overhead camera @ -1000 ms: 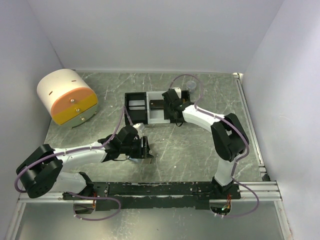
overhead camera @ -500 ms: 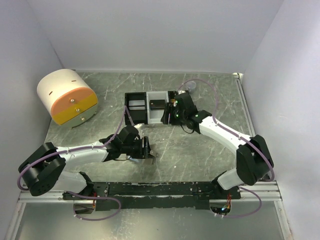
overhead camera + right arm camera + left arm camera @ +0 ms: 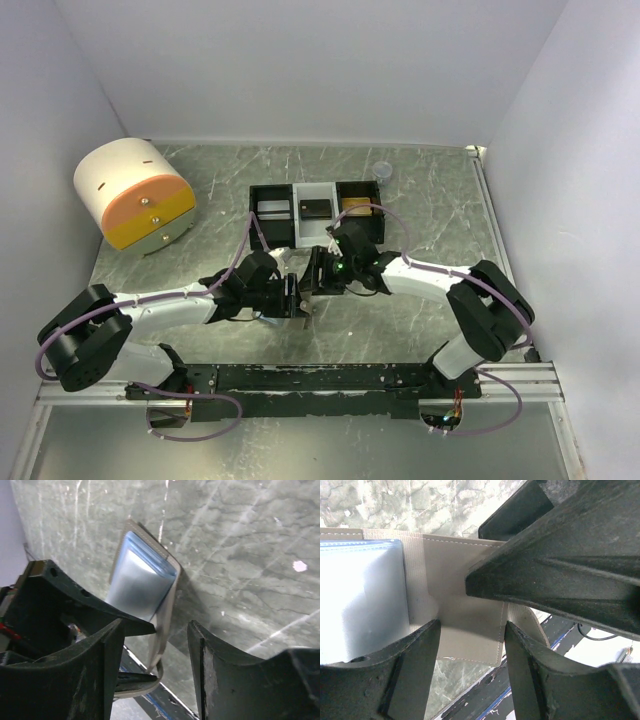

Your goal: Take the credit cards out of the card holder

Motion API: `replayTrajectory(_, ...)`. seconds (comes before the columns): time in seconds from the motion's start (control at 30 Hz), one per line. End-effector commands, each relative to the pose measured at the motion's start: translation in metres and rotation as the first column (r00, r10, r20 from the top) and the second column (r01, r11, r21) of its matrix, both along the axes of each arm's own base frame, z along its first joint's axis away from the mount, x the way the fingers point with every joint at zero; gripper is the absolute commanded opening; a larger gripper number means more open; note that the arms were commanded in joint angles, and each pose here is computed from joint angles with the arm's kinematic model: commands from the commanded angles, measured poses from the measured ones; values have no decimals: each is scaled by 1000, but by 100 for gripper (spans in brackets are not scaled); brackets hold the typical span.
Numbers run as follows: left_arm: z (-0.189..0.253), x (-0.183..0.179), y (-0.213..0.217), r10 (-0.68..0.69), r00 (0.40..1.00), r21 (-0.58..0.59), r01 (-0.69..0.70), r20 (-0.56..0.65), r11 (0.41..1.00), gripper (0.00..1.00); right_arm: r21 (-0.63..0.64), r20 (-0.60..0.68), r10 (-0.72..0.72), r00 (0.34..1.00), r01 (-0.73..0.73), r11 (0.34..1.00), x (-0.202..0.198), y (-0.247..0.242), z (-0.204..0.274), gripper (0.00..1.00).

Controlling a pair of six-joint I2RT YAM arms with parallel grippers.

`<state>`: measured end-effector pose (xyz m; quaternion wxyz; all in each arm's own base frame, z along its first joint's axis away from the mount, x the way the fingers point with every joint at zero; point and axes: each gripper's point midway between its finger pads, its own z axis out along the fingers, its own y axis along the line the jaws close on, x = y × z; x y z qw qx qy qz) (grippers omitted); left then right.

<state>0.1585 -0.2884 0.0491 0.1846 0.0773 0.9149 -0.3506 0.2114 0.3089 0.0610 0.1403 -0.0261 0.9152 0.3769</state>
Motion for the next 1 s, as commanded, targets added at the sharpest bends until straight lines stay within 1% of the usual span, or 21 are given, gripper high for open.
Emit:
replayTrajectory(0.0,7,-1,-8,-26,1000,-26,26,18,999,64,45,-20,17,1000,-16,999,-4,9,3,49)
replayTrajectory(0.1,11,2,-6,-14,999,-21,14,33,1000,65,16,-38,24,999,-23,1000,-9,4,-6,34)
replayTrajectory(0.2,16,5,-2,-1,999,-4,1,53,1000,68,-19,-23,22,999,-23,1000,-11,-4,-13,18)
replayTrajectory(0.27,19,9,5,21,997,25,-23,74,999,70,-66,3,25,1000,-25,998,-7,-11,-20,2)
replayTrajectory(0.3,22,12,10,42,995,43,-46,89,998,71,-91,4,28,1000,-28,996,-6,-15,-26,0)
replayTrajectory(0.37,29,19,24,110,986,78,-121,127,990,73,-112,16,68,998,-66,991,-6,-21,-35,0)
replayTrajectory(0.47,43,27,45,203,961,85,-222,191,971,79,-122,67,133,989,-125,985,-7,-26,-43,0)
replayTrajectory(0.53,45,27,56,247,946,84,-269,209,959,83,-124,91,169,981,-158,980,-6,-29,-45,0)
replayTrajectory(0.6,42,26,61,255,944,87,-278,209,957,83,-121,109,188,976,-175,977,-5,-30,-47,0)
replayTrajectory(0.67,37,21,60,240,953,99,-261,185,960,82,-110,108,205,973,-193,975,-5,-28,-46,0)
replayTrajectory(0.83,40,16,42,188,971,49,-197,148,979,74,-91,112,203,973,-193,977,-3,-24,-40,0)
replayTrajectory(0.97,53,21,45,225,958,30,-233,176,972,75,-96,130,189,973,-177,980,1,-24,-32,0)
